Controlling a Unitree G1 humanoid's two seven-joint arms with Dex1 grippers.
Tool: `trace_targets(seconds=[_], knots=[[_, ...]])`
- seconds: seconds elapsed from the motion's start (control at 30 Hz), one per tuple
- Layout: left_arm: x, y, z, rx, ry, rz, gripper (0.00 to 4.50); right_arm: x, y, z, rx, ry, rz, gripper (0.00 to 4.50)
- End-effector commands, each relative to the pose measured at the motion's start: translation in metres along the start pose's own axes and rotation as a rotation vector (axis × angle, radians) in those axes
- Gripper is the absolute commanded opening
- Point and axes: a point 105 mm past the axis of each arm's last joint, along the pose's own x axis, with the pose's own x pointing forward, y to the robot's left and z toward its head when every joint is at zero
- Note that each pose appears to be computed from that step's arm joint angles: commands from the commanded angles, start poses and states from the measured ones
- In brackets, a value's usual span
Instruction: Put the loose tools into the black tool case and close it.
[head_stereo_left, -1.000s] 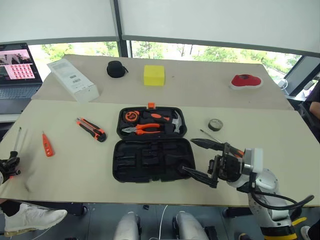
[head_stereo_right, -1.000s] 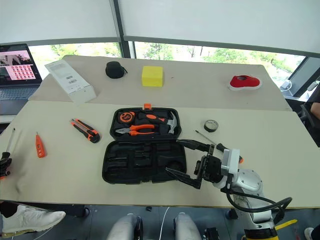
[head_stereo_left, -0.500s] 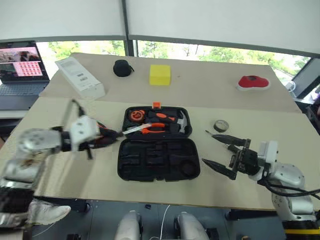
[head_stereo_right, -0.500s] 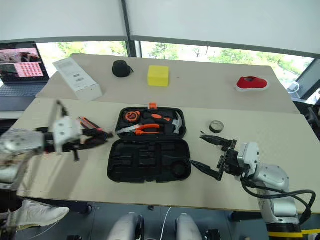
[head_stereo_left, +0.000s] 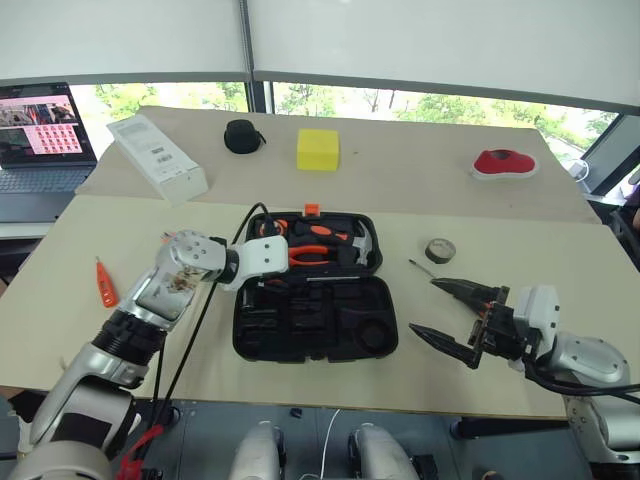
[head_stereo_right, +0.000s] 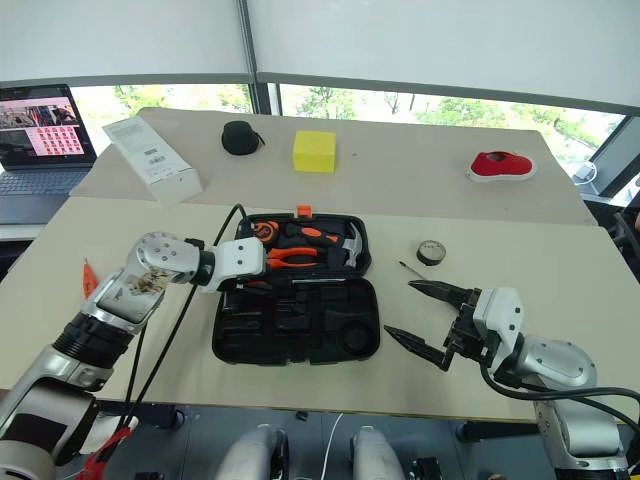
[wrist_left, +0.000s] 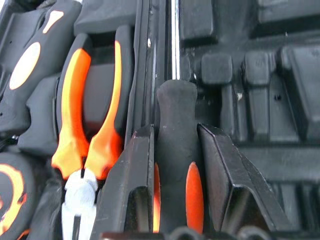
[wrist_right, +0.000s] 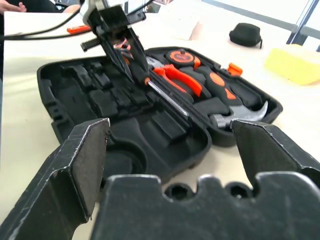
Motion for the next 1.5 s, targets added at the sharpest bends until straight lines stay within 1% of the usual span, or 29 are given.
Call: trace_targets(seconds=[0.03,0.1,0.13,0.2,0.23,0.27,0.33,0.37,0.53,0.63,0.77,0.87,0.93,0.97,1.03,1.2,1.27,1.4,1.47,1.5], knots=[[0.003,-0.008,0.004,-0.012,-0.012,-0.041,0.88,0.0,-0.001,0.012,-0.016,-0.034,-0.016,4.5],[-0.001,-0.01,0.001,-0.006,0.005,-0.039,1.88,0.001,-0.001,0.014,-0.014,-0.038,-0.015,4.5],[-0.002,-0.009,-0.001,-0.002,0.018,-0.03,2.02,0.001,-0.001,0.015,-0.014,-0.039,-0.015,4.5],[-0.004,-0.01,-0.004,-0.011,0.031,-0.026,2.85,0.003,-0.002,0.016,-0.013,-0.044,-0.011,4.5],[-0.005,-0.011,-0.003,-0.019,0.024,-0.026,3.14,0.004,-0.002,0.017,-0.012,-0.045,-0.009,4.5],[-0.005,-0.011,-0.002,-0.026,0.019,-0.022,3.58,0.004,-0.002,0.017,-0.012,-0.047,-0.008,4.5],[-0.005,-0.009,0.001,-0.015,0.009,0.003,4.24,0.005,-0.002,0.018,-0.009,-0.05,-0.005,4.5],[-0.006,-0.006,0.004,-0.016,-0.009,0.029,4.48,0.005,-0.002,0.018,-0.006,-0.052,-0.003,4.5],[-0.02,0.003,0.025,-0.034,-0.182,0.076,4.48,0.004,0.0,0.019,0.003,-0.058,0.0,4.5],[-0.025,0.005,0.025,-0.076,-0.241,0.085,3.71,0.003,0.0,0.02,0.019,-0.076,-0.008,4.5],[-0.017,0.003,0.021,-0.131,-0.291,0.1,2.13,0.004,0.002,0.019,0.031,-0.089,-0.014,4.5],[-0.004,-0.004,0.016,-0.174,-0.305,0.091,0.91,0.004,0.003,0.018,0.038,-0.088,-0.016,4.5],[0.003,-0.01,0.011,-0.18,-0.285,0.073,0.23,0.003,0.003,0.017,0.046,-0.081,-0.016,4.5],[0.006,-0.013,0.006,-0.175,-0.259,0.068,0.04,0.003,0.003,0.016,0.047,-0.078,-0.016,4.5],[0.011,-0.019,-0.002,-0.168,-0.215,0.05,0.04,0.002,0.004,0.016,0.049,-0.076,-0.018,4.5],[0.024,-0.024,-0.014,-0.221,-0.186,0.035,0.04,-0.001,0.004,0.014,0.052,-0.064,-0.029,4.5],[0.029,-0.026,-0.016,-0.252,-0.182,0.032,0.04,-0.002,0.004,0.014,0.053,-0.062,-0.03,4.5],[0.038,-0.037,-0.016,-0.256,-0.169,-0.02,0.04,-0.003,0.002,0.012,0.05,-0.05,-0.05,4.5],[0.038,-0.03,-0.014,-0.274,-0.201,0.032,0.04,-0.006,-0.002,0.01,0.047,-0.046,-0.092,4.5],[0.034,-0.021,-0.011,-0.29,-0.242,0.085,0.04,-0.011,-0.006,0.01,0.042,-0.041,-0.123,4.5]])
